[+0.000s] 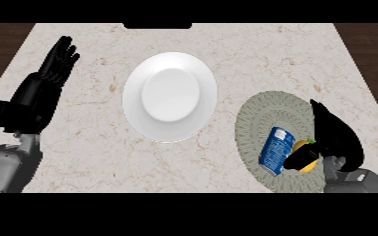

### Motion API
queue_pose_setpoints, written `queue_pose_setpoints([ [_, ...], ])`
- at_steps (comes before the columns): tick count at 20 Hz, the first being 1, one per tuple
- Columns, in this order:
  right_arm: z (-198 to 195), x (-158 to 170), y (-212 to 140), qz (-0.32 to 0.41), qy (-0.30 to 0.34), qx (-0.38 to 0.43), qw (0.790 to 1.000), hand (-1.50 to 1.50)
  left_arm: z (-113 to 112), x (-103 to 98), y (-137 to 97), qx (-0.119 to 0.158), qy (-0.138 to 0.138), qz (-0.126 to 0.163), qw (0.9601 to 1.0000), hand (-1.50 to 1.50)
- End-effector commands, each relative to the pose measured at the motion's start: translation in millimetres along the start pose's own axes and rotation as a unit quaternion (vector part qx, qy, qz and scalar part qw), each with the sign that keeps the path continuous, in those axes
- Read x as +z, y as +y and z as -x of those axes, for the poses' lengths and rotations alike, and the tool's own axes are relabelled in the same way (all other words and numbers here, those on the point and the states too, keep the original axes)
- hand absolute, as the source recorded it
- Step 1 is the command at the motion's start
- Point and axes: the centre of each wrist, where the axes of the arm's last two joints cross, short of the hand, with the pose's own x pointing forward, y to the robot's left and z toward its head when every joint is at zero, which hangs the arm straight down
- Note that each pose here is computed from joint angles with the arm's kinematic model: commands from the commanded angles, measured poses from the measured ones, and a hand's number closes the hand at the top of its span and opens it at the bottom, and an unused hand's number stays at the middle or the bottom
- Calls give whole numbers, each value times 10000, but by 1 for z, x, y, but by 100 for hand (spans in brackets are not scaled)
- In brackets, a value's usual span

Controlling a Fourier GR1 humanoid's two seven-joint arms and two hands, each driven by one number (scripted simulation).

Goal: Pick the lemon from the placemat and place it in the plate

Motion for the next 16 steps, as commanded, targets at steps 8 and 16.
queue_pose_setpoints([
  [8,20,-12,30,-440,995,358,9934,-150,-2,-1,-4,27,-33,-100,9999,0],
  [16,26,-37,47,-791,1088,393,9901,-150,5,0,7,80,-75,-14,9999,0],
])
